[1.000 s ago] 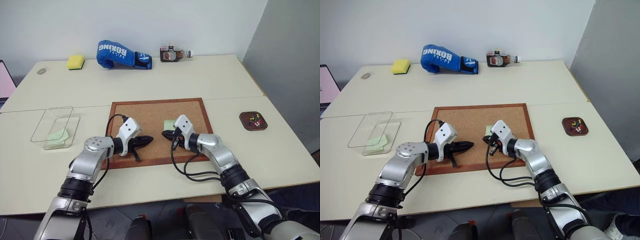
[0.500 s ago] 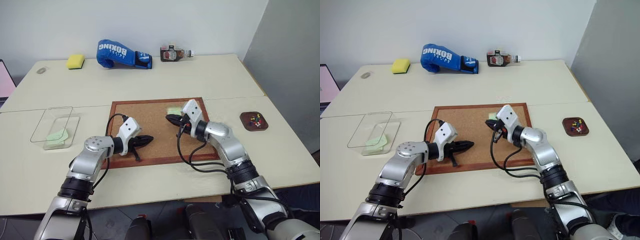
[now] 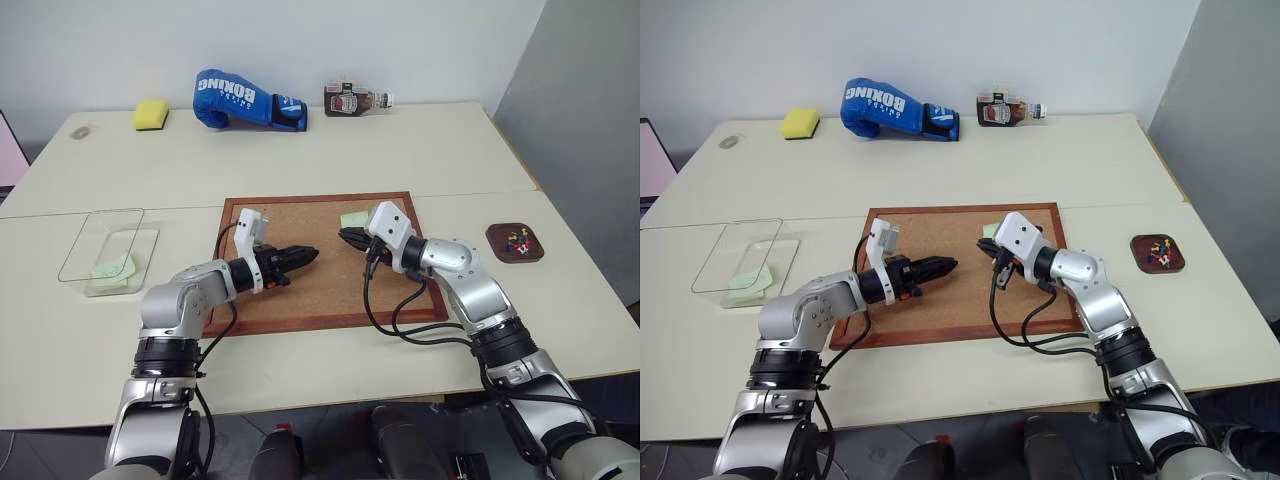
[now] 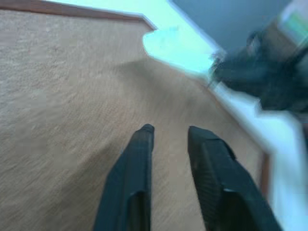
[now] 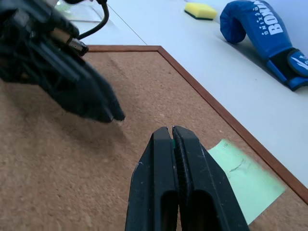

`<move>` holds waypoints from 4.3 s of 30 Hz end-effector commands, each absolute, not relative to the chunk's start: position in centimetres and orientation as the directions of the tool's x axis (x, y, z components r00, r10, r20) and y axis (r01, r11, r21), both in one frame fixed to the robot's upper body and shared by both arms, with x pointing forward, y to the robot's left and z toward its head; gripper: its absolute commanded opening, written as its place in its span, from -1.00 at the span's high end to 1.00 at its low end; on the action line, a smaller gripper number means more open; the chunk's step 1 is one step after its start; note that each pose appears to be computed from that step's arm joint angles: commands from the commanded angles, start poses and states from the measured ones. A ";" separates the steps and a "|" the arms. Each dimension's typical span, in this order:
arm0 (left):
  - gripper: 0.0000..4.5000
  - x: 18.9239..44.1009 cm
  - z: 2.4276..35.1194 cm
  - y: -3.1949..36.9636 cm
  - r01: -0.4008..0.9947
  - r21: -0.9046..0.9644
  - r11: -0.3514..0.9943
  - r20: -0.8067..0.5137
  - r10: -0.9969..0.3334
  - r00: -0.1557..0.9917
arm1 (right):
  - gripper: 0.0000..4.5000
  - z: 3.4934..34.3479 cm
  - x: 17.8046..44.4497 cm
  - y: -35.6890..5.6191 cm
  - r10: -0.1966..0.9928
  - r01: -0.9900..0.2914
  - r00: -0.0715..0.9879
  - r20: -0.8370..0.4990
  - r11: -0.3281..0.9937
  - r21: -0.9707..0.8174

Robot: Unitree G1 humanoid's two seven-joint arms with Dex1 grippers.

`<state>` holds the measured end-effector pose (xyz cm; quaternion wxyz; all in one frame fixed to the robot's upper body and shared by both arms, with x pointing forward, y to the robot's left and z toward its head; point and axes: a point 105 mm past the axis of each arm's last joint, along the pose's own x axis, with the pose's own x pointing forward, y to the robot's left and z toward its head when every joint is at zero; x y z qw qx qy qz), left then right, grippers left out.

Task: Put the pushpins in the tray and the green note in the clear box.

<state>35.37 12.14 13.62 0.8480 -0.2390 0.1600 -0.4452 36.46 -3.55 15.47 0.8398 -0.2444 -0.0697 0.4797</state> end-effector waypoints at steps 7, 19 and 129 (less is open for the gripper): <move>-0.43 34.9 16.5 10.2 0.545 -0.805 0.235 0.110 -0.844 0.526 | 1.00 19.1 34.4 -3.7 0.871 -0.634 0.491 -0.002 0.356 -0.687; -0.43 34.8 17.8 7.6 0.501 -0.861 0.092 0.188 -0.857 0.479 | 1.00 20.1 30.7 -2.0 0.928 -0.583 0.371 0.007 0.239 -0.776; 1.00 29.8 17.2 -4.1 0.939 0.280 0.202 -0.141 -0.958 0.248 | -0.11 14.3 40.0 -34.3 -0.133 0.146 0.981 -0.139 0.985 0.089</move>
